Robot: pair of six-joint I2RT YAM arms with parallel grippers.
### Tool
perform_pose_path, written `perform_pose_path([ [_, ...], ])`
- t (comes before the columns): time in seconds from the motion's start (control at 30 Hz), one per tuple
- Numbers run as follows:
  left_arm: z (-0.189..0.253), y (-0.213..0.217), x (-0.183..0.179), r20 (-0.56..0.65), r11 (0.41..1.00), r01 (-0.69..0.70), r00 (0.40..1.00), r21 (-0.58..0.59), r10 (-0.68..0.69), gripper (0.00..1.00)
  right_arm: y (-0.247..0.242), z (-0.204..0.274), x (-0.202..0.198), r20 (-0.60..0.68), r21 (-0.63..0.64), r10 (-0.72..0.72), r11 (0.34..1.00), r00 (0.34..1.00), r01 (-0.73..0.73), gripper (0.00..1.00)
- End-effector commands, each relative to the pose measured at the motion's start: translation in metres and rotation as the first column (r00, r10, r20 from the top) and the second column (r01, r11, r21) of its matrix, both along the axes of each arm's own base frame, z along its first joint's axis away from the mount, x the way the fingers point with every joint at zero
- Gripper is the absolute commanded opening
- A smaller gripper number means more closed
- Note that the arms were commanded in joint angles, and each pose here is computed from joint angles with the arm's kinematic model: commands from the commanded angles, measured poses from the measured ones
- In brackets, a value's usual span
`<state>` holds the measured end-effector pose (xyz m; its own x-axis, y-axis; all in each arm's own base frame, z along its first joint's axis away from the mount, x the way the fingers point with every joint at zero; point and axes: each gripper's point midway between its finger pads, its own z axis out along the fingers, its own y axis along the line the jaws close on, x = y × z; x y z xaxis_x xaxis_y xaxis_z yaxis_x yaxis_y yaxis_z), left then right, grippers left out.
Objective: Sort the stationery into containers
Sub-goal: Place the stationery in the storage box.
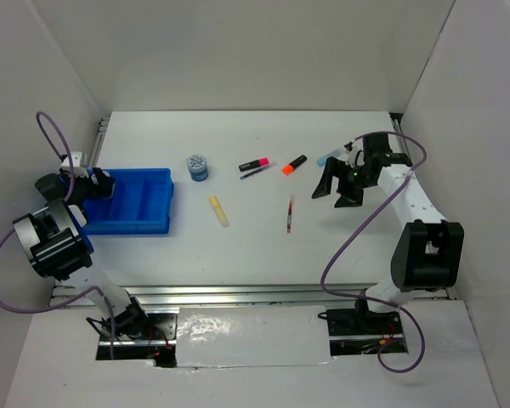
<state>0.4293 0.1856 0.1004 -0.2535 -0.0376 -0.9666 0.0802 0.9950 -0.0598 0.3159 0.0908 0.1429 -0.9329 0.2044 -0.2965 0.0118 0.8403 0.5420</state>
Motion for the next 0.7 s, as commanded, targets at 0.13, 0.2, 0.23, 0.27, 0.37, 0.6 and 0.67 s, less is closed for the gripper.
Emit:
perform_pose_path([
  [0.13, 0.027, -0.007, 0.003, 0.101, 0.996, 0.053, 0.993, 0.065, -0.060, 0.99, 0.001, 0.019, 0.002, 0.065, -0.016, 0.017, 1.000, 0.998, -0.016, 0.95],
  [0.2, 0.029, -0.010, 0.001, 0.101, 0.994, 0.072, 0.992, 0.076, -0.080, 0.99, 0.001, 0.019, 0.003, 0.067, -0.016, 0.017, 1.000, 0.998, -0.016, 0.95],
  [0.23, 0.030, -0.011, 0.000, 0.099, 0.994, 0.074, 0.992, 0.082, -0.082, 0.99, 0.001, 0.019, 0.003, 0.067, -0.013, 0.018, 1.000, 0.998, -0.017, 0.95],
  [0.27, 0.037, -0.011, -0.002, 0.114, 0.993, 0.071, 0.990, 0.098, -0.082, 0.99, 0.002, 0.019, 0.002, 0.065, -0.011, 0.018, 1.000, 0.998, -0.018, 0.95],
  [0.37, 0.062, -0.013, -0.007, 0.159, 0.991, 0.059, 0.984, 0.120, -0.078, 0.99, 0.001, 0.018, 0.000, 0.068, -0.015, 0.022, 1.000, 0.997, -0.021, 0.95],
  [0.6, 0.160, -0.021, 0.015, 0.098, 0.998, 0.056, 0.993, 0.023, -0.058, 0.95, 0.000, 0.018, -0.002, 0.090, -0.027, 0.022, 0.999, 0.996, -0.020, 0.95],
  [0.67, 0.178, -0.038, 0.024, 0.074, 0.992, 0.121, 0.990, 0.027, -0.123, 0.94, 0.000, 0.017, 0.000, 0.091, -0.027, 0.021, 0.999, 0.996, -0.019, 0.95],
])
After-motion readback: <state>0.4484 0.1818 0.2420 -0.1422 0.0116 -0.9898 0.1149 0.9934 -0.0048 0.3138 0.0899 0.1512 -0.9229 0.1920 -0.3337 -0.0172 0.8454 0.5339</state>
